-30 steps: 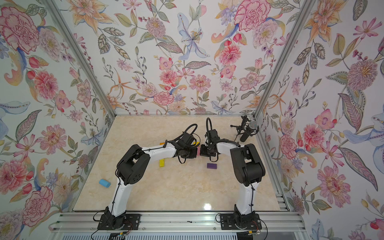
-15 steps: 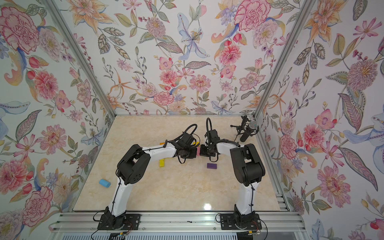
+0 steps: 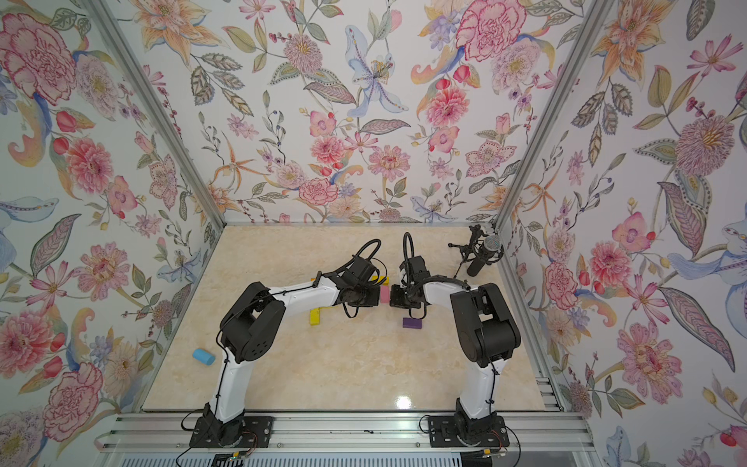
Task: Assemble the letter p with building blocks
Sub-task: Assemble the building block at the center of the board.
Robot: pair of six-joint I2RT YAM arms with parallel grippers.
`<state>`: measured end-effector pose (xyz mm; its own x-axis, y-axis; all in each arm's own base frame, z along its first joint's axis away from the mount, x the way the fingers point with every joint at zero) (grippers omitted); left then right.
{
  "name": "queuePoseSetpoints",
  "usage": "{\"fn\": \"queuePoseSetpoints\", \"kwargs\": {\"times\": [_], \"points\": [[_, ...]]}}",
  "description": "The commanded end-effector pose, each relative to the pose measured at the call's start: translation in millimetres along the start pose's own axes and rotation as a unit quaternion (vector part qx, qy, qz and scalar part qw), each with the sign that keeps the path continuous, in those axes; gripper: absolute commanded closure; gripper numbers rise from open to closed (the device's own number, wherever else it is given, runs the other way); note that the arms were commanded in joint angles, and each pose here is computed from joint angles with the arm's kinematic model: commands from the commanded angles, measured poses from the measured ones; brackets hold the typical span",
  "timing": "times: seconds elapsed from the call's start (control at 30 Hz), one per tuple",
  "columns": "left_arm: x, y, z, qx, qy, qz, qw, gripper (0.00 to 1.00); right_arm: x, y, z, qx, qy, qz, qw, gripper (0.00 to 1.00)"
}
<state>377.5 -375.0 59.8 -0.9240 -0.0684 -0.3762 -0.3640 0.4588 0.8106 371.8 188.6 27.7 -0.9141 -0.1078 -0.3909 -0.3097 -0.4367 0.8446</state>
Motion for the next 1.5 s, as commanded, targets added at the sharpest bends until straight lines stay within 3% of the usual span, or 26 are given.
{"fn": "queuePoseSetpoints", "kwargs": {"times": [0.0,0.57,1.47], "points": [[-22.1,32.1,-3.3,-0.002,-0.010,-0.037,0.999,1.00,24.3,4.6,-0.5,0.006,-0.014,0.031,0.999,1.00],[-46.1,72.9,15.4,0.008,-0.004,-0.077,0.997,1.00,18.8,-11.2,17.2,-0.009,-0.016,0.038,0.999,1.00],[-32.4,60.6,18.2,0.024,-0.010,-0.050,0.998,1.00,8.6,-22.1,16.0,-0.003,-0.015,0.042,0.999,1.00]]}}
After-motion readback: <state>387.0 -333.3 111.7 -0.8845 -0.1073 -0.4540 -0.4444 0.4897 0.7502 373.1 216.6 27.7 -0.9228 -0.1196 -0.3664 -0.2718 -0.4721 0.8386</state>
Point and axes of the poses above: each gripper's point midway between its finger pads, its own y axis back along the fingers, its own z axis along the line the jaws close on, x = y × z, the point moved 1 cm from there along y, back along the fingers, and after that the axes turned 8 degrees about y, right-handed, at the moved point
